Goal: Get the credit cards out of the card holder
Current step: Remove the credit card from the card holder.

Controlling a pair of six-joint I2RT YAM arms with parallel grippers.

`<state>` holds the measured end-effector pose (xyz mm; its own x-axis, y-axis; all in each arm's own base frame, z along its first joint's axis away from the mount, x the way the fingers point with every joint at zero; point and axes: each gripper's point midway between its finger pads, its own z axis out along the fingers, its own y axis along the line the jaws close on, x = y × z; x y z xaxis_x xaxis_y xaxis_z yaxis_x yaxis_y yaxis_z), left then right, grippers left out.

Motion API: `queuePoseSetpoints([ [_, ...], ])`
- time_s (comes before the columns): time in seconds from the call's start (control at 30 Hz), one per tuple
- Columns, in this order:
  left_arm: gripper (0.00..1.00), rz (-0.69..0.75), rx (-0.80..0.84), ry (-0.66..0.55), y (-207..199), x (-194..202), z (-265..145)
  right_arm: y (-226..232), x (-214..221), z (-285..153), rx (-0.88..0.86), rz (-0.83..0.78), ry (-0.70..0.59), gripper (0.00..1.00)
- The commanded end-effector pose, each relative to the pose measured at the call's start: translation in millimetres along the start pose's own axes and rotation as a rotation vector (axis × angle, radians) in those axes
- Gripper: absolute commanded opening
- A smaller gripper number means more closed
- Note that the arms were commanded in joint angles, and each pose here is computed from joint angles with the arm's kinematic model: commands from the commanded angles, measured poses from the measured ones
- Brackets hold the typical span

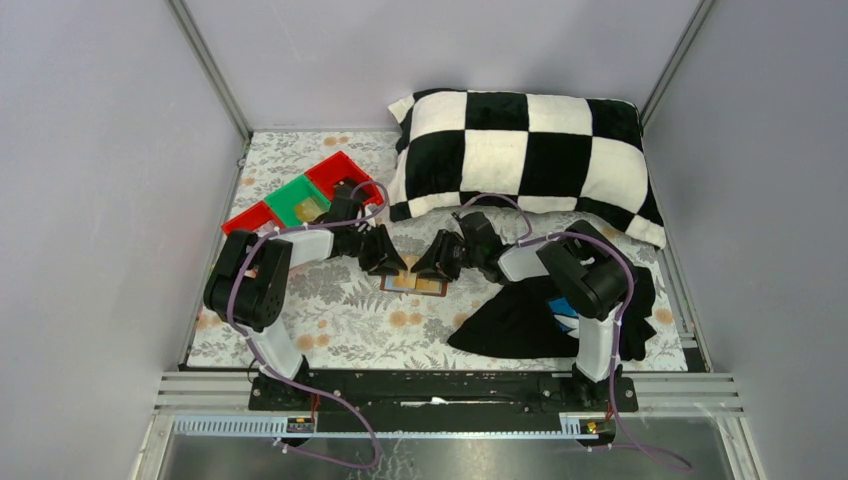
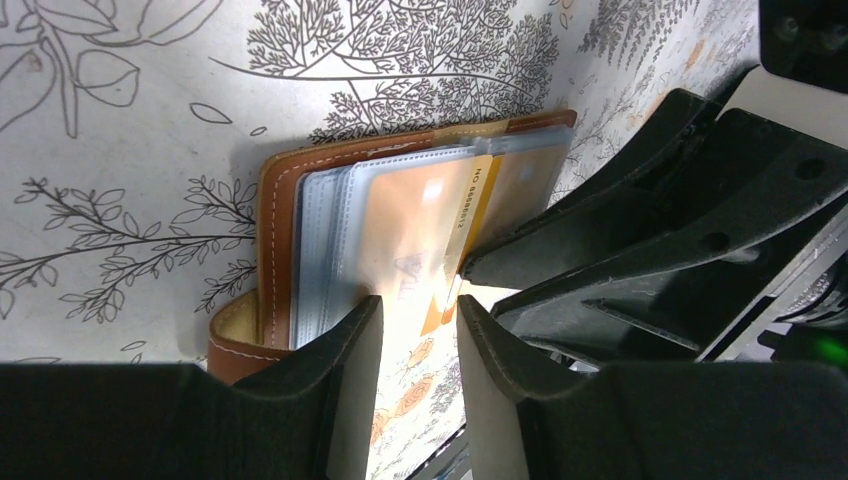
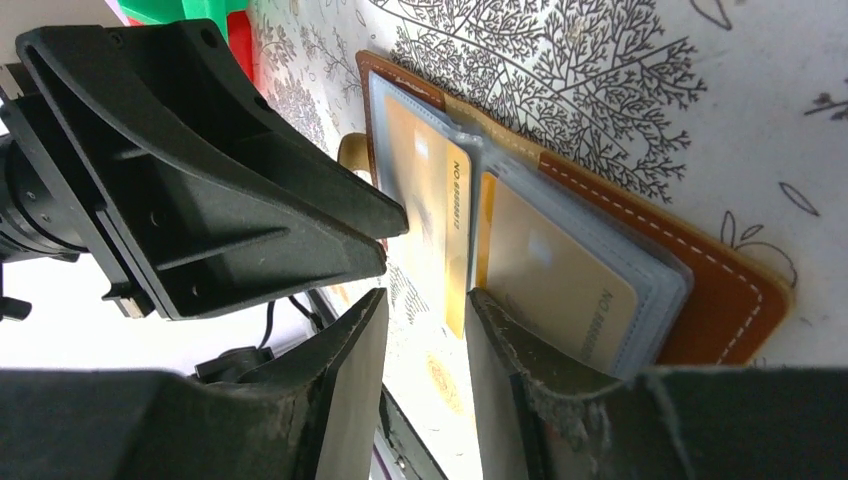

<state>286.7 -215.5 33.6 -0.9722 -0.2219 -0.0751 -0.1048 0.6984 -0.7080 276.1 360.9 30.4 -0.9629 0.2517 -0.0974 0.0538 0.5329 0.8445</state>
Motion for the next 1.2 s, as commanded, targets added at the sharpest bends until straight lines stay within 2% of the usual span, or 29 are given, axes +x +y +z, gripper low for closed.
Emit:
queuePoseSetpoints([
  [0.0, 0.38, -0.007, -0.027, 0.009, 18, 6, 11, 5, -10, 7, -0.022, 0.013, -0.027, 0.42],
  [0.2, 0.37, -0.002, -0.033, -0.002, 19, 5, 10, 6, -10, 9, -0.034, 0.023, -0.025, 0.41],
  [0.37, 0.38, 0.050, -0.084, -0.116, 9, -15, -10, 0, -10, 5, -0.022, 0.022, -0.033, 0.41],
  [0.5, 0.38, 0.070, -0.096, -0.158, 3, -23, -19, -2, -10, 4, -0.021, 0.028, -0.033, 0.41],
  [1.17, 0.38, 0.028, -0.073, -0.048, 20, -1, 4, -2, -12, 6, -0.027, 0.030, -0.027, 0.40],
])
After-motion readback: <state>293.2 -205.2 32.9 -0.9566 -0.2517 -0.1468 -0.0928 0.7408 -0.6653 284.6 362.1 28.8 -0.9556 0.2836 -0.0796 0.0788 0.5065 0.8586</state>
